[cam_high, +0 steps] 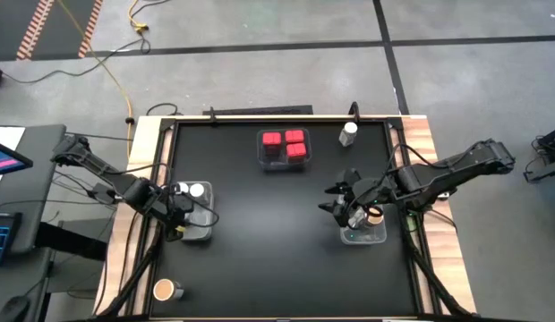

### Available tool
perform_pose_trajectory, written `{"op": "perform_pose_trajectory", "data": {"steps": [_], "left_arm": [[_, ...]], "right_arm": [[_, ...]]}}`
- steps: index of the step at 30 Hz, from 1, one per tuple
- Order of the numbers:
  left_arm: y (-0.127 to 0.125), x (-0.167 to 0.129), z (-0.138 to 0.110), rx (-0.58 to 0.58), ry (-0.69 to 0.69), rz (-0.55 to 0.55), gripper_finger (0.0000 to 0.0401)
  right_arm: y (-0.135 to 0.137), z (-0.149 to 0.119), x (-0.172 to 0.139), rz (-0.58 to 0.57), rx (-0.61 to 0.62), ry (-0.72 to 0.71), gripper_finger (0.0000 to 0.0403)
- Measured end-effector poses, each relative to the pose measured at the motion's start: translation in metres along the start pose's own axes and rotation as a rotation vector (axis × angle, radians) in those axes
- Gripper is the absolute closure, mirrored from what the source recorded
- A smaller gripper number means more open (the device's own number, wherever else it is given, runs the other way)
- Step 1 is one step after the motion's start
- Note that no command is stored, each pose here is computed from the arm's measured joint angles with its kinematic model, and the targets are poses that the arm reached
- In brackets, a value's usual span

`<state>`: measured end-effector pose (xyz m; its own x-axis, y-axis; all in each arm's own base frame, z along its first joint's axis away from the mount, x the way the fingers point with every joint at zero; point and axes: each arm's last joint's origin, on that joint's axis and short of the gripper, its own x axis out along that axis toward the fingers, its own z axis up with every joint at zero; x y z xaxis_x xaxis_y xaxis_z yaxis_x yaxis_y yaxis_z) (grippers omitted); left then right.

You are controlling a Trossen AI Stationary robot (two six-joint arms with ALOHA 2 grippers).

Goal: Sort spices by type
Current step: Put the bottom white seasoning bottle into the white bin

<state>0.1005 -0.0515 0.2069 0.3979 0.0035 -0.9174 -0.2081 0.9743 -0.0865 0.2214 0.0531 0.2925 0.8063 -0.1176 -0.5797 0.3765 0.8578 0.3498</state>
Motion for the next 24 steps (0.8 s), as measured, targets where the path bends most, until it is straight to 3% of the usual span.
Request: {"op": "perform_pose_trajectory", "data": {"steps": [24], "left_arm": [[-0.002, -0.017, 0.006, -0.015, 0.018, -0.031, 0.0147]], "right_arm": [[0.0, 0.0, 0.0, 0.0, 0.0, 0.0, 0.0088]]}}
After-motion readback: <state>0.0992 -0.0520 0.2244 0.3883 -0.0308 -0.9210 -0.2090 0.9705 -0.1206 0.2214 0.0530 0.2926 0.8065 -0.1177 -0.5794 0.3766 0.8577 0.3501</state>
